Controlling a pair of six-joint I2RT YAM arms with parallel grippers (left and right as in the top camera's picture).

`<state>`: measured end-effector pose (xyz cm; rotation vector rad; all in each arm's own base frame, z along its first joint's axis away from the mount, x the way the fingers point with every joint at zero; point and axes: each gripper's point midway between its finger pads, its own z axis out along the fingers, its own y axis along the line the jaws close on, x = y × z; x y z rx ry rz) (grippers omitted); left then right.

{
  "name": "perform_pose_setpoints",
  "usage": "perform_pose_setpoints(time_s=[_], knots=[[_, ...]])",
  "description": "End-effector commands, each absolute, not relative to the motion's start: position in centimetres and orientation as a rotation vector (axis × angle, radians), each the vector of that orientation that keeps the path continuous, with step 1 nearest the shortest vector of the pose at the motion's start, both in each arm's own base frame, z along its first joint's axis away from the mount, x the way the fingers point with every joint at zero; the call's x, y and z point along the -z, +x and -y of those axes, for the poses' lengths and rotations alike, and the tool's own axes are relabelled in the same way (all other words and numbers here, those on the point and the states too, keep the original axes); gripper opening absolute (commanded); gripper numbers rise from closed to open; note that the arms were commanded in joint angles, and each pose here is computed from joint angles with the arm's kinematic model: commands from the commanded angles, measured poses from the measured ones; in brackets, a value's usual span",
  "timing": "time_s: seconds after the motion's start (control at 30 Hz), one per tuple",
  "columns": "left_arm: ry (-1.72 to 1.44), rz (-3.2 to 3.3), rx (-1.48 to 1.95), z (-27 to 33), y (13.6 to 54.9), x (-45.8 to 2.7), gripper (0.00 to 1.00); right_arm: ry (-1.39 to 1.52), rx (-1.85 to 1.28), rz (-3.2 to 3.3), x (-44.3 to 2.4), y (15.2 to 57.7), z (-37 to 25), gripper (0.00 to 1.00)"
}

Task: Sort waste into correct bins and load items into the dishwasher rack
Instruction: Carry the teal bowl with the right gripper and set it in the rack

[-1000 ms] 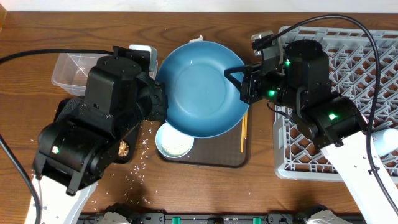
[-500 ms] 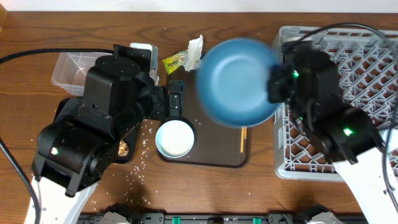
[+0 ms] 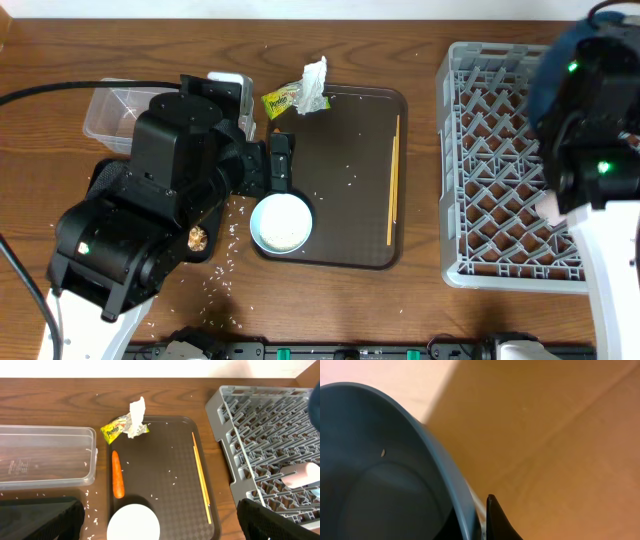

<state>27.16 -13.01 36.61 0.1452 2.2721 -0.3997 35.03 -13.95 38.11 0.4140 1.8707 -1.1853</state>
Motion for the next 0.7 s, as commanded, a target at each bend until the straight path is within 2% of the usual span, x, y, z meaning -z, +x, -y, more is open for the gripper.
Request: perform_pose_setpoints(time_s=[0.0, 0.23, 0.43, 0.6, 0.67], knots=[[0.167, -2.255, 0.400, 12.9, 26.8, -37.2, 0.98, 0.451, 1.392, -1.890, -38.3, 34.2, 17.2, 0.01], [0.168, -2.273, 0.394, 12.8, 26.5, -36.9, 0.98, 0.401, 1.554, -1.872, -38.1, 37.1, 20.5, 0.01], [0.169, -2.286, 0.389, 12.7, 26.4, -36.6, 0.98, -0.038, 1.627, -1.991, -35.6, 41.7, 19.9, 0.01], [0.170, -2.297, 0.385, 12.7, 26.2, -36.4, 0.98, -0.397, 1.765, -2.069, -33.6, 43.6, 20.0, 0.01], [0.171, -2.298, 0.385, 12.7, 26.2, -36.4, 0.98, -0.423, 1.798, -2.074, -33.3, 43.8, 20.6, 0.01]])
